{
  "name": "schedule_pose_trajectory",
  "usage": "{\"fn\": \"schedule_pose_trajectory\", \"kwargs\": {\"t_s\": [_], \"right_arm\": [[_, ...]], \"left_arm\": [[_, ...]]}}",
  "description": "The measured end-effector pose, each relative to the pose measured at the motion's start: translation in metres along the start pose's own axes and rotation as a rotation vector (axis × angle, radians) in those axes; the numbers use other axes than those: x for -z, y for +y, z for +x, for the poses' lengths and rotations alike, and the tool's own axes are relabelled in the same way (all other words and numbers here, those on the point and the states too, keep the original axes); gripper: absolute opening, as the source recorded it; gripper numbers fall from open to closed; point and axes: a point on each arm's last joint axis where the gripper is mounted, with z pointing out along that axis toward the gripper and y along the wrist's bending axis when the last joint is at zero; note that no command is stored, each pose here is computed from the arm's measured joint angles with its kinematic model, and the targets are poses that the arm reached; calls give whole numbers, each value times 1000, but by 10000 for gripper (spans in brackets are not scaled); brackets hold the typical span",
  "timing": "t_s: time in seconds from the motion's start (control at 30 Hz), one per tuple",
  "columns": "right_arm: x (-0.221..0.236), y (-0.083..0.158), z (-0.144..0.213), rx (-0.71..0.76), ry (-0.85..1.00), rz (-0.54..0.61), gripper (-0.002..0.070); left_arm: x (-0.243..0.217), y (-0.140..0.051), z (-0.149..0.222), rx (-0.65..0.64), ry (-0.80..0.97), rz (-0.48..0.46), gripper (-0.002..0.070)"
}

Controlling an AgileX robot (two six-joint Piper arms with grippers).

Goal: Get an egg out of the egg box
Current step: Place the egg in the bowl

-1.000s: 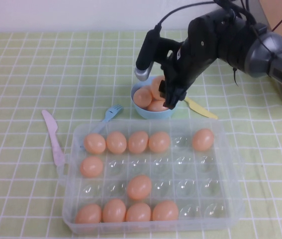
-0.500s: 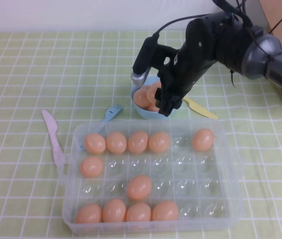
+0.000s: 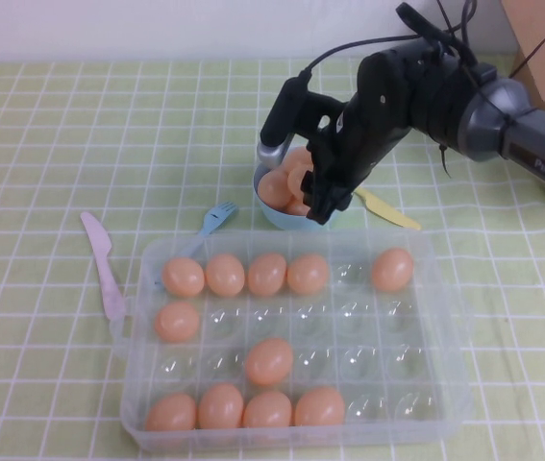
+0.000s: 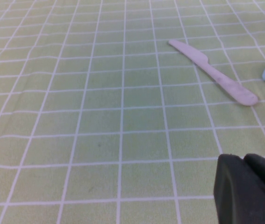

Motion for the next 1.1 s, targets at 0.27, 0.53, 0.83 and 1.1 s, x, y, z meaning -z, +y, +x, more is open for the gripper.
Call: {"fn": "schedule_pose_trajectory", "kwargs": {"t_s": [0.27,0.53,0.83,1.1], "right_arm": [[0,-11,4,-22,-11,37,349],[0,-13,3,-21,-28,54,349],[-10,-13,3,-25,-44,61,348],[-10,-13,2,-34,-57,59,372]], "left_arm": [[0,0,0,0,0,0,-3],[0,0,0,0,0,0,-3],[0,0,0,0,0,0,-3],[0,0,0,0,0,0,-3]]}}
